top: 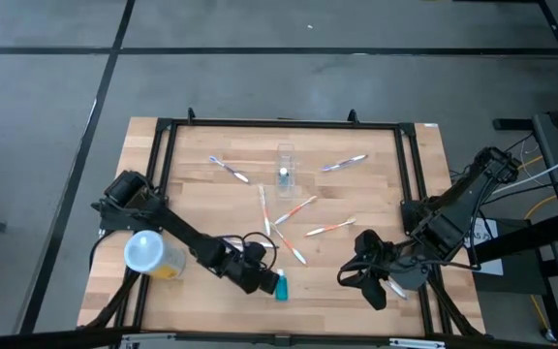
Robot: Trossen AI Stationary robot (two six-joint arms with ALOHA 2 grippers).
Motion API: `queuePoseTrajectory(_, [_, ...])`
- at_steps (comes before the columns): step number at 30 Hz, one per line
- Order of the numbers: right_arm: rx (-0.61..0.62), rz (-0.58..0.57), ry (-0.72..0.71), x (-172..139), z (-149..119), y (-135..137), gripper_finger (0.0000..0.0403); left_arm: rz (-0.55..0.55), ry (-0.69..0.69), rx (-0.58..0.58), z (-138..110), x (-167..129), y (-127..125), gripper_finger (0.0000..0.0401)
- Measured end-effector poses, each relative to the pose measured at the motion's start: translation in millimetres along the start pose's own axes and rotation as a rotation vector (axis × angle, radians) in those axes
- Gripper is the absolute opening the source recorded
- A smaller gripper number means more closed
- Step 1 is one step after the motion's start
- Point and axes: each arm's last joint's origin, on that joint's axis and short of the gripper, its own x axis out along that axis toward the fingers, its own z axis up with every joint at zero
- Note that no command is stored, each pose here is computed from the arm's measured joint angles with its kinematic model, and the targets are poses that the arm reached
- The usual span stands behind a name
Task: Pick & Place toothbrushing station
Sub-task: Put the blue mouthwash into the transparent organizer
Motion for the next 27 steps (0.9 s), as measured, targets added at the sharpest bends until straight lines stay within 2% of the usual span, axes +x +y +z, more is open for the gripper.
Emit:
queuePoseTrajectory(5, [0.004, 0.012, -0.004, -0.2, 0.1, 1.3, 0.0187, -0.056, 0.023, -0.032, -2.5, 19.7, 1.2, 0.0196])
queuePoseTrajectory(10, [0.011, 0.034, -0.016, -1.5, -1.7, 4.9, 0.0187, -0.023, -0.005, -0.05, -2.6, 29.2, 8.6, 0.0196])
queuePoseTrajectory(20, [0.022, 0.04, -0.018, -2.6, -3.9, 6.5, 0.0187, -0.008, -0.04, -0.042, 23.8, 34.4, 7.7, 0.0196])
queuePoseTrajectory(27, [0.014, 0.041, -0.023, -4.0, -6.7, 7.9, 0.0187, -0.003, 0.015, -0.041, 31.0, 37.9, 8.3, 0.0196])
